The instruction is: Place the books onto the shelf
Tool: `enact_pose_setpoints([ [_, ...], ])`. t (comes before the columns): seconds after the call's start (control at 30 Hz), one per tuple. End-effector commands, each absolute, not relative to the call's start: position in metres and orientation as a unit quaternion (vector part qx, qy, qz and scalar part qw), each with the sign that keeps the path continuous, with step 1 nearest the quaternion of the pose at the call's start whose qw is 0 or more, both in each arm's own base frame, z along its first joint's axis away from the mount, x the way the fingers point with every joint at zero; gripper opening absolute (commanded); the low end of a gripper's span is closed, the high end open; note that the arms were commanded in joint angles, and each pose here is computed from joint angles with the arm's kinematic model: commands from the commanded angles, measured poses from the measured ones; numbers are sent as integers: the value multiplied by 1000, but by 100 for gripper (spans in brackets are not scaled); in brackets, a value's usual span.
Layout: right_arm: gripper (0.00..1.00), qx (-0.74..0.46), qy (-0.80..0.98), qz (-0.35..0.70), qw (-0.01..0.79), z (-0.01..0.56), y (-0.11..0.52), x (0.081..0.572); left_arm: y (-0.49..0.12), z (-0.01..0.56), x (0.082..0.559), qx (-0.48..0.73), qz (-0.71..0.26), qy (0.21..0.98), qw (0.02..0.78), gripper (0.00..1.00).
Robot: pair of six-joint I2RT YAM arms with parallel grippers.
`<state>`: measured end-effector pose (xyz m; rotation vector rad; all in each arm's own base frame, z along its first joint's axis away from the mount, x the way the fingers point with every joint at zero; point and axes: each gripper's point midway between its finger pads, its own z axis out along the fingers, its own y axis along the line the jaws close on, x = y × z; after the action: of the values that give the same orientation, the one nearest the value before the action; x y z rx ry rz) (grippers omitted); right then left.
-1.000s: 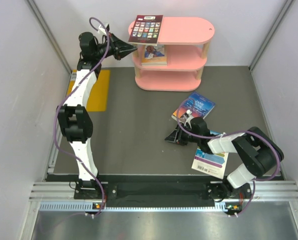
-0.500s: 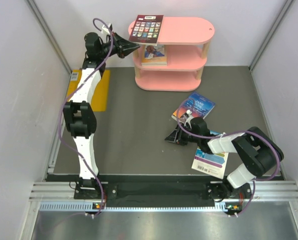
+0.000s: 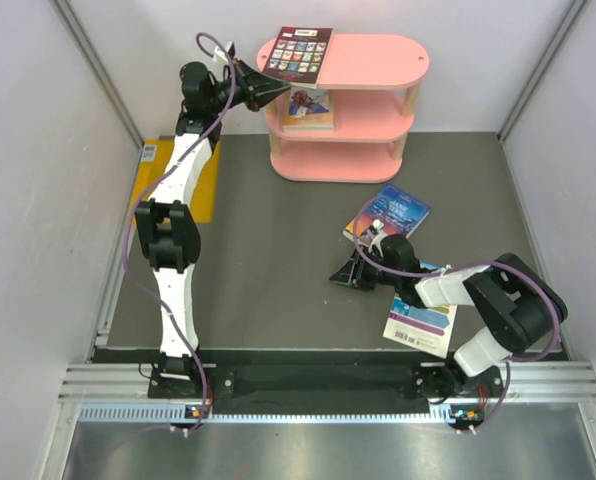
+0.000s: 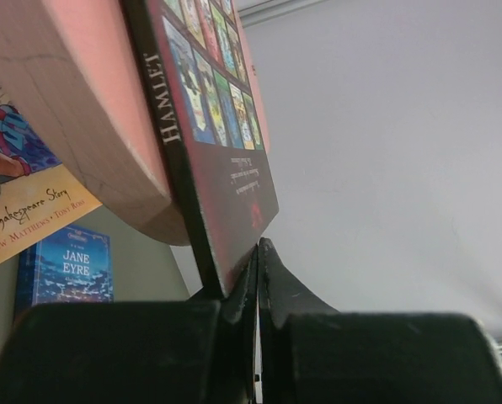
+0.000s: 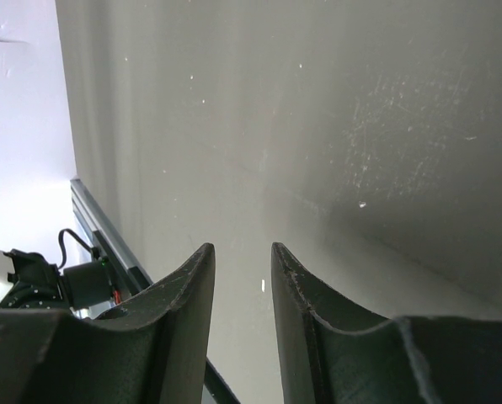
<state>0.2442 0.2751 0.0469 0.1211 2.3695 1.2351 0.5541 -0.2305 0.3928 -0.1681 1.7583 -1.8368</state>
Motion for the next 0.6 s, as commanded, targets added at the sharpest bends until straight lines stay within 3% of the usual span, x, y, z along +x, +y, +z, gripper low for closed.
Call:
enact_pose_setpoints([
  [0.0,34,29,851,465,244,59,286,251,-232,422,544,-18,-699,636,328,0],
  [0.23,34,29,851,465,242,59,287,251,-219,411,526,-16,-672,663,329,0],
  [0.57,34,28,852,466,238,57,288,251,-151,445,516,-39,-615,651,443,0],
])
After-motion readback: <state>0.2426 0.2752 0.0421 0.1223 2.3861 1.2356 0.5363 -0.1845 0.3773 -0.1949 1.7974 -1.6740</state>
